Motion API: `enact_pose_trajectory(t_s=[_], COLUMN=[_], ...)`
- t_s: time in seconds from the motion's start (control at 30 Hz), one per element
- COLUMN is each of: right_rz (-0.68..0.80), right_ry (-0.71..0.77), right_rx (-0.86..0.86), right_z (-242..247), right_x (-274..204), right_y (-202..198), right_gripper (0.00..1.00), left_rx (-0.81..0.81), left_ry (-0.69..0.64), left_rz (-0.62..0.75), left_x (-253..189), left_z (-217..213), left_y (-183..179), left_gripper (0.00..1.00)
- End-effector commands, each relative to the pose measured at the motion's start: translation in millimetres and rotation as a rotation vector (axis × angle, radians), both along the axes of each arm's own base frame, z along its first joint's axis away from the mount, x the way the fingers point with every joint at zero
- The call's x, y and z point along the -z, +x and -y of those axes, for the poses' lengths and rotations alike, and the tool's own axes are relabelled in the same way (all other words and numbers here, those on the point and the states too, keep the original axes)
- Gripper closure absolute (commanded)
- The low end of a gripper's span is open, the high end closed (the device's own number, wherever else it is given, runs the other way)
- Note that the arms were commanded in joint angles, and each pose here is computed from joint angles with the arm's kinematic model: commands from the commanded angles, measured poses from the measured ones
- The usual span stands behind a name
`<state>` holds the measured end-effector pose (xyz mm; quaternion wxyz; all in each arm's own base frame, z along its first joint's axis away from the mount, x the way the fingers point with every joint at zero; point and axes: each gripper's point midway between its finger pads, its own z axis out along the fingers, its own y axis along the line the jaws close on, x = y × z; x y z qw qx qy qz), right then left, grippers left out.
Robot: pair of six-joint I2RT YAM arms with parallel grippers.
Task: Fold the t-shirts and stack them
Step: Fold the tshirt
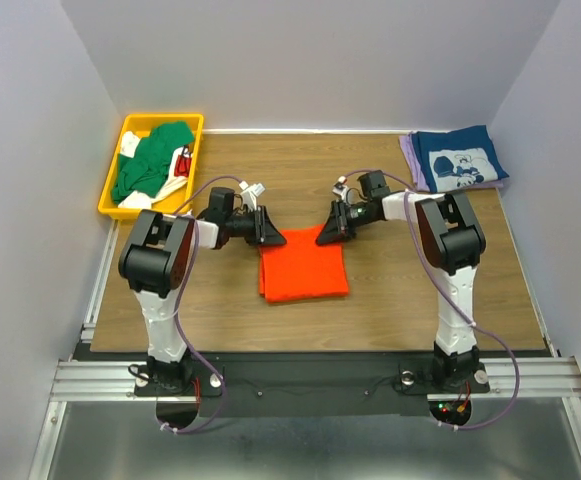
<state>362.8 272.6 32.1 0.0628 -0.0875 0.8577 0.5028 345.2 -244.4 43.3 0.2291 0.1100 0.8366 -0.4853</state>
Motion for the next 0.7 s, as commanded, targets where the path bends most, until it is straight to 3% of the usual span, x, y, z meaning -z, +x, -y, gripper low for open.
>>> enact_pose_trajectory(t_s=[0.0, 0.17, 0.33, 0.37, 0.43, 0.5, 0.67], right_rz=[0.085, 0.065, 0.173, 0.211, 0.174, 0.149, -0.008], right_ry=[0.029, 0.057, 0.125, 0.146, 0.159, 0.175, 0.161], right_rx=[0.127, 0.163, 0.138, 0.130, 0.117, 0.091, -0.008], right_z=[11, 20, 21, 20, 20, 15, 4], right_x=[-5, -8, -77, -103, -105, -111, -63], right_y=[61, 80, 73, 67, 47, 27, -40], right_gripper=[0.78, 0.79, 0.73, 0.72, 0.70, 0.69, 0.68], left_rx=[-0.077, -0.109, -0.064, -0.057, -0.026, -0.013, 0.055], left_ry=[-0.080, -0.119, -0.175, -0.180, -0.200, -0.205, -0.222], left_rz=[0.052, 0.022, 0.160, 0.154, 0.191, 0.152, 0.076], left_x=[-10, -5, -70, -73, -98, -95, -76], left_z=[-9, -28, -40, -40, -32, -25, 7], left_y=[49, 66, 60, 49, 31, 10, -34], left_gripper=[0.74, 0.75, 0.73, 0.72, 0.71, 0.71, 0.71])
